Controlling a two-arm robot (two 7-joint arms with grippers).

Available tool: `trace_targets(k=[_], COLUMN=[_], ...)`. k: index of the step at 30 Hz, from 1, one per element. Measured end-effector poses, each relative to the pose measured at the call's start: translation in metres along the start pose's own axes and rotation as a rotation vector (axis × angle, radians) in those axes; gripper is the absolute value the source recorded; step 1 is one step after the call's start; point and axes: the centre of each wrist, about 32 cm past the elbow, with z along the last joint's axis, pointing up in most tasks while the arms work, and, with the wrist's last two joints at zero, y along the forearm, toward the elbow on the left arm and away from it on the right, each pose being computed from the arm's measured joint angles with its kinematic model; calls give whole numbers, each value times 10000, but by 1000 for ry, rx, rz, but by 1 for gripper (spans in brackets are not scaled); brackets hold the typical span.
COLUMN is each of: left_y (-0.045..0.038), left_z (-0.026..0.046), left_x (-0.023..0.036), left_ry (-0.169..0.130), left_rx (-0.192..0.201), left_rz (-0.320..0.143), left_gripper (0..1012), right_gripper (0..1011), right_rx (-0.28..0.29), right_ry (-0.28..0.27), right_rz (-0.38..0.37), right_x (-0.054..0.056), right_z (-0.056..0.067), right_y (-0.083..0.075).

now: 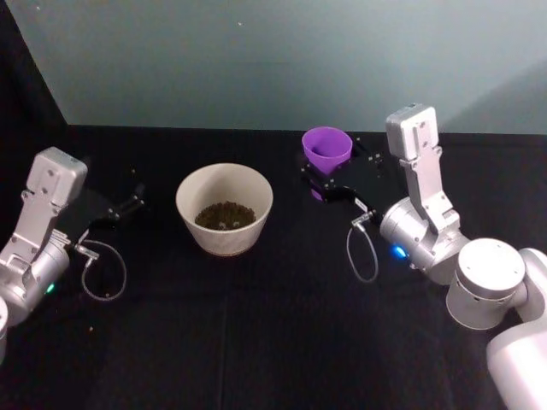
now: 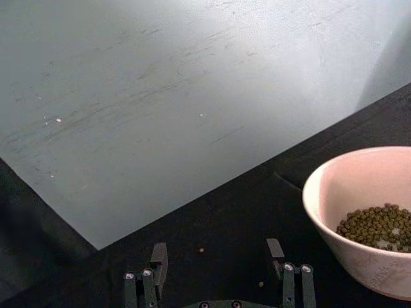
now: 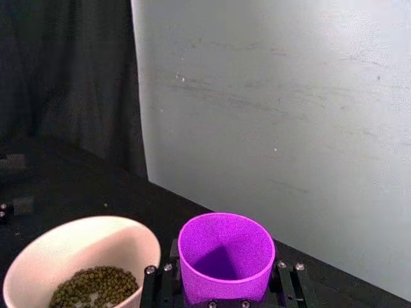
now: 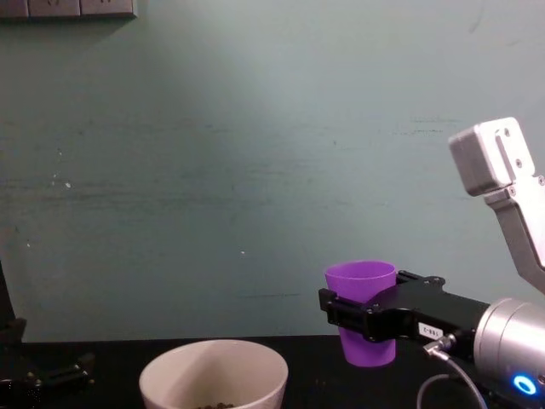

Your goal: Pick up the cup and pour the mung beans from the cup into the bowl.

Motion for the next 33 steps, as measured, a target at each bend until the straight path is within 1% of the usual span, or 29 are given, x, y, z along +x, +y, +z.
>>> trace_targets(k=[4, 5, 8, 11, 14, 15, 18, 21, 25, 29, 33], left_y=[0, 0, 0, 0, 0, 0, 0, 0, 0, 0, 0], left_z=[0, 0, 0, 0, 0, 0, 0, 0, 0, 0, 0], left_x=[0, 0, 0, 0, 0, 0, 0, 0, 0, 0, 0], left_ry=[0, 0, 0, 0, 0, 0, 0, 0, 0, 0, 0], left_rx=[0, 0, 0, 0, 0, 0, 0, 0, 0, 0, 0], left_rz=[0, 0, 0, 0, 0, 0, 0, 0, 0, 0, 0], left_gripper=[1000, 1000, 1000, 1000, 1000, 1000, 1000, 1000, 1000, 1000, 1000], right_gripper=[731, 731, 731, 731, 731, 731, 731, 731, 732, 808, 928], right_rx=[7, 13, 15, 14, 13, 13, 8, 7, 13, 27, 37], right_ry=[2, 0, 1, 9, 16, 20, 28, 40, 56, 69, 72], right_rz=[8, 8, 14, 25, 32, 37, 46, 53, 56, 52, 53], right_x=[58, 72, 88, 97, 99, 97, 96, 91, 88, 89, 87], right_z=[-54, -102, -195, -374, -462, -508, -575, -620, -649, -660, -649], right_y=[-3, -3, -3, 5, 7, 13, 25, 33, 34, 27, 17])
